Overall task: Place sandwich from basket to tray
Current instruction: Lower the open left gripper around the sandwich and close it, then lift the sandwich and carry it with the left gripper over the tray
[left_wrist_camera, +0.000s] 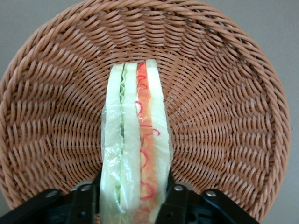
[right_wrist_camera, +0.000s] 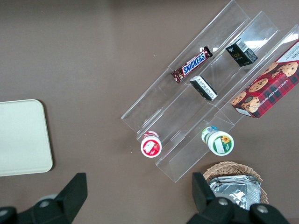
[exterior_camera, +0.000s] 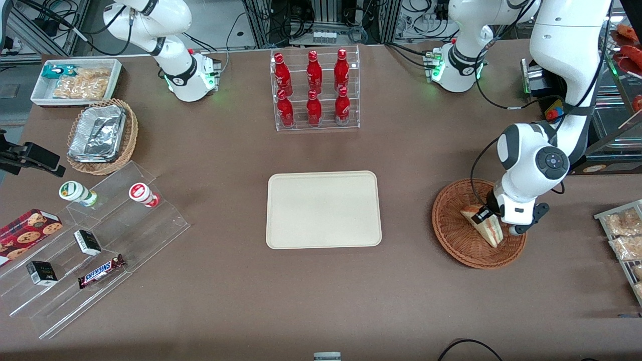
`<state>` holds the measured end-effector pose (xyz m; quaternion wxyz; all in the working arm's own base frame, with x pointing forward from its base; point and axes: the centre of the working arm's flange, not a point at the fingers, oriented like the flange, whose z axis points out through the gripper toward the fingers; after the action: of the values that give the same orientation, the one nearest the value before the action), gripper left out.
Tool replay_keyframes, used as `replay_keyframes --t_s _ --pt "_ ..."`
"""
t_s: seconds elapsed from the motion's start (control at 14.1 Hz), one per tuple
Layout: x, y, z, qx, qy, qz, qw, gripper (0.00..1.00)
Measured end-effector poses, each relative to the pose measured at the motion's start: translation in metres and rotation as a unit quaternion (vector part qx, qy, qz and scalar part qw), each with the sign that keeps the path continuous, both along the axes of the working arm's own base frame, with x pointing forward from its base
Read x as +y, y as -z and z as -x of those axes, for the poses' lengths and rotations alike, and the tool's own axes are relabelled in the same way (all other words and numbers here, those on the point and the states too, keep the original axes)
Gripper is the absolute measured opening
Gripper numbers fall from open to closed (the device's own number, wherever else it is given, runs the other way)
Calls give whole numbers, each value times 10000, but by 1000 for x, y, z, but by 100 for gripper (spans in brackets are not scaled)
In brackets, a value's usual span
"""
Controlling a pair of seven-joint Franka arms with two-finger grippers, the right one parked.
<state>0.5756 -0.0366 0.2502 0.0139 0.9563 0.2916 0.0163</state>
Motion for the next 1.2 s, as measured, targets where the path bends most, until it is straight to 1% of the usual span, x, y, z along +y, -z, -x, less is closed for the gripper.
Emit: replay_keyframes --t_s 0.14,0.21,0.28,0.35,0.43,0.5,0.57,0.71,0.78,0.85,0.99,1.13,1.2 --pt "4 -5 1 178 383 -23 9991 27" --pt "5 -12 -1 294 594 -26 9978 23" --pt "4 -21 -3 380 834 -26 9958 22" --pt "0 -31 -7 418 1205 -39 9918 20" --pt "-8 -41 -12 449 1693 -50 9845 16" --pt "-19 -50 -16 507 2166 -40 9749 15" --pt "-36 -61 -20 603 2512 -25 9661 15" --pt "-85 -81 -27 878 2871 -14 9539 15" --pt "-112 -87 -31 998 2913 -27 9514 15" --pt "-140 -90 -35 1071 2885 -57 9515 15" --pt "-194 -83 -37 1109 2815 -122 9531 15" --pt "-244 -68 -31 1130 2729 -188 9552 15" --pt "-267 -63 -28 1108 2673 -213 9570 15"
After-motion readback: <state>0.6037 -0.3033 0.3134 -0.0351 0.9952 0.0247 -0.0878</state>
